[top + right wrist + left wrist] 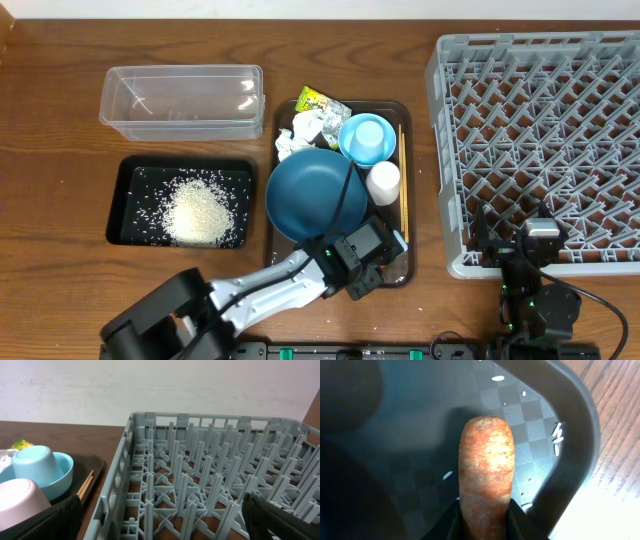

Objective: Sort waste into correct bins and load items into the dishwasher rack
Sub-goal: 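Grasp the orange carrot with the left gripper, then carry the carrot left and drop it onto the black tray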

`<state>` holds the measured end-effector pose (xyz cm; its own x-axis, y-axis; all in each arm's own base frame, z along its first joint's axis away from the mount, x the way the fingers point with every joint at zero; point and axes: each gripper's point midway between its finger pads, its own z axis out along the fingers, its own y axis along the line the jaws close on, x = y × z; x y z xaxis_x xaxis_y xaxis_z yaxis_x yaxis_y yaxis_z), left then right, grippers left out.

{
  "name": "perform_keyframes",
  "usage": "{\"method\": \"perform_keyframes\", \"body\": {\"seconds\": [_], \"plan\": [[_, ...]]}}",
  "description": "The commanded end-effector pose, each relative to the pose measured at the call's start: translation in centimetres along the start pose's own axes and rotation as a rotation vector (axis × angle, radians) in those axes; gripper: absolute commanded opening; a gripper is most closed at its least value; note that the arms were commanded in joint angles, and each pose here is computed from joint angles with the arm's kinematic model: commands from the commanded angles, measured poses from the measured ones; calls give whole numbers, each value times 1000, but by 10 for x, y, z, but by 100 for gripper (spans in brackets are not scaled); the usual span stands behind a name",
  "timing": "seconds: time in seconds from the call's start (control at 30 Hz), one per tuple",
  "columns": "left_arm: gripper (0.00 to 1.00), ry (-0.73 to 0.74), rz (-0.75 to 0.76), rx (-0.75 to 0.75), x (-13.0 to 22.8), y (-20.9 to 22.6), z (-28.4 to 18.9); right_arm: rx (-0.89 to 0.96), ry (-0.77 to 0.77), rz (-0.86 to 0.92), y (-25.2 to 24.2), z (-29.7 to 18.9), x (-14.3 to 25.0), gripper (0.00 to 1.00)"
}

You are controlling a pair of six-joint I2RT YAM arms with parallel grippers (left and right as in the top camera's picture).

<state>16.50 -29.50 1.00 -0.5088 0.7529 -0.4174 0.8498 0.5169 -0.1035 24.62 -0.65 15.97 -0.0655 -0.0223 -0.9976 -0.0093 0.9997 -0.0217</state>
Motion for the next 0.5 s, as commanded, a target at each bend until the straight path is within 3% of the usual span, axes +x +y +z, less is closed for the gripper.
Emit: {"method": "perform_keyframes", "body": {"seconds": [0.0,0.27,0.47], "plan": [[22,-34,-1,20,-5,-5,-10,13,0,14,-3,0,1,99],[22,-59,-27,80,-13,-16,-17,13,0,14,-3,0,1,99],[23,-199,-50,142,-52,-29,-54,13,0,14,-3,0,1,99]]}}
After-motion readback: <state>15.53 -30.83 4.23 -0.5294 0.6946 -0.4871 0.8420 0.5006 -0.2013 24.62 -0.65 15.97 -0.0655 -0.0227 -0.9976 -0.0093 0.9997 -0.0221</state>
